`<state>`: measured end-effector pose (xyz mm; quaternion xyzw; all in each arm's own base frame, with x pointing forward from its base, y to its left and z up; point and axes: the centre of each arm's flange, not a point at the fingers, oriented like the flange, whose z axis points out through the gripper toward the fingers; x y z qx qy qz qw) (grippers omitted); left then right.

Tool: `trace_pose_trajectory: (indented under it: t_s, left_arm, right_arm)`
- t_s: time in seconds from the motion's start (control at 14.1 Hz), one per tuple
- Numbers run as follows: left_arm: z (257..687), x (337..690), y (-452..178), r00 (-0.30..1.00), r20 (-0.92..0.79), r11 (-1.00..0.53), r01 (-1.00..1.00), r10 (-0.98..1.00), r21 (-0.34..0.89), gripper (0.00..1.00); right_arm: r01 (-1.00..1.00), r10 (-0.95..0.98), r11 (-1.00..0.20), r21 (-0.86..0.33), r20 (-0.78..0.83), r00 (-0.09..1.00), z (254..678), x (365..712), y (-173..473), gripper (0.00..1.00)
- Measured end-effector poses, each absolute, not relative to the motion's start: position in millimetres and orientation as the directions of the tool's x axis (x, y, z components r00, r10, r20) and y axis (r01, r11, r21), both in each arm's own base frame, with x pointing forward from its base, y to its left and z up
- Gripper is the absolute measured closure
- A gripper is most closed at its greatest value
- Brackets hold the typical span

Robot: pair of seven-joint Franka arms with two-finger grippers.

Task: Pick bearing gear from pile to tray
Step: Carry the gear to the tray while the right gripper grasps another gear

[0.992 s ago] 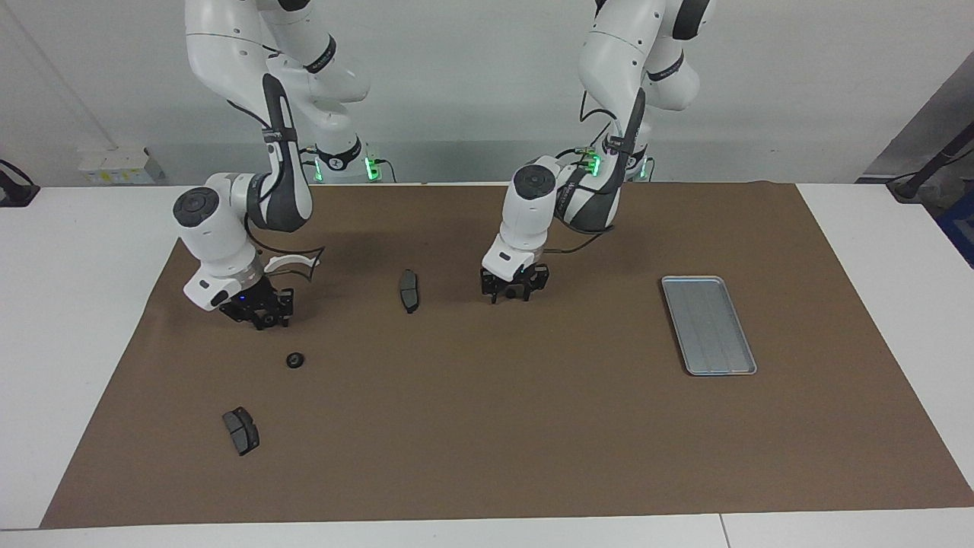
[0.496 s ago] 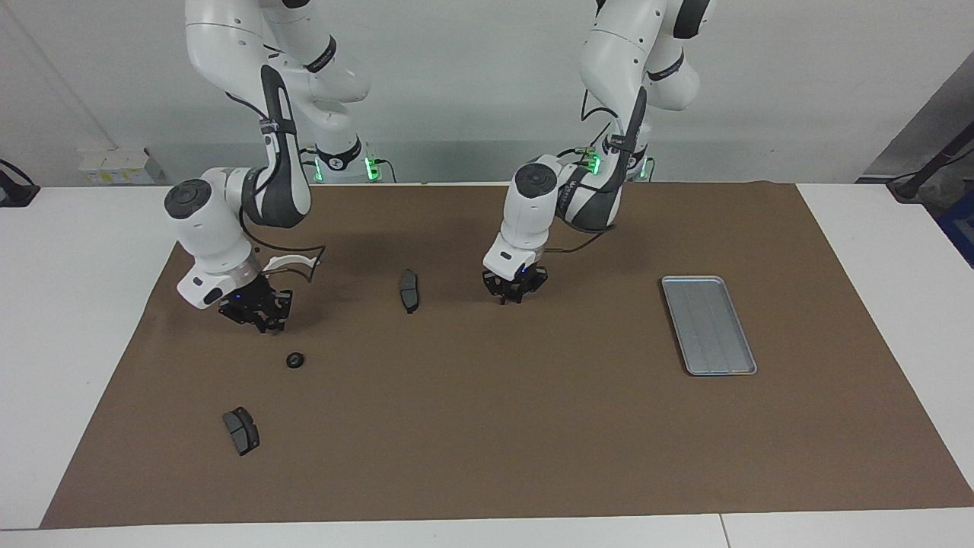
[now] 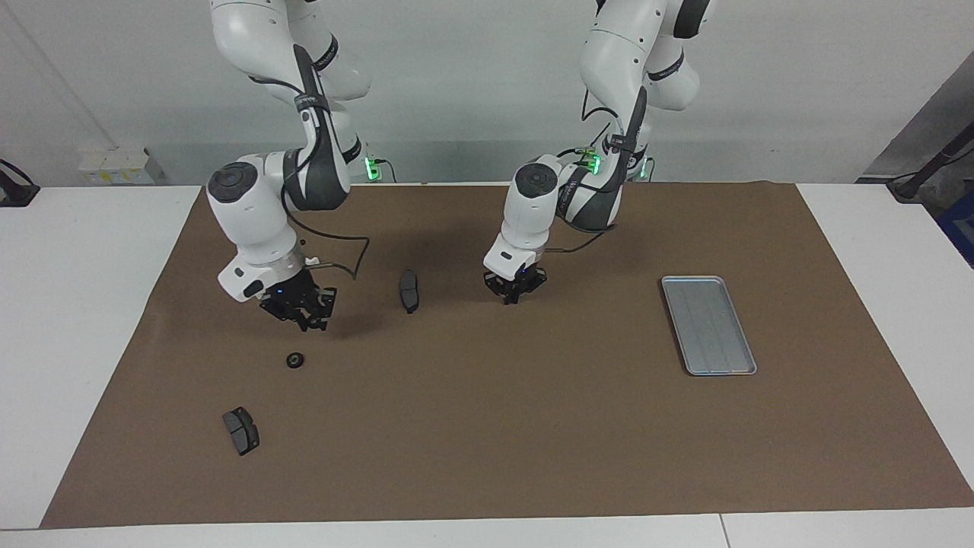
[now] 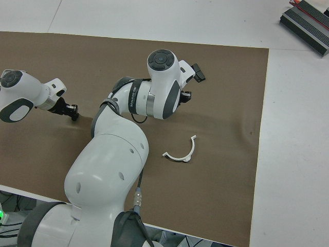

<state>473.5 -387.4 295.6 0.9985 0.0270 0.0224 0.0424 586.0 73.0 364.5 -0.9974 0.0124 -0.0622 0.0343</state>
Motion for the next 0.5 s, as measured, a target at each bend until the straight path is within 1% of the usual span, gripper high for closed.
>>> trace_pose_trajectory:
  t_s: [0.28, 0.5]
  left_arm:
    - [296, 474, -387, 0.998, 0.043, -0.995, 0.052, 0.056, 0.086, 0.83]
    - [305, 481, -388, 0.997, 0.045, -0.994, 0.059, 0.063, 0.087, 0.83]
  right_arm:
    - [-0.075, -0.088, -0.992, -0.101, 0.133, 0.987, 369, 574, 153, 0.66]
    - [-0.094, -0.111, -0.989, -0.118, 0.143, 0.984, 368, 569, 185, 0.66]
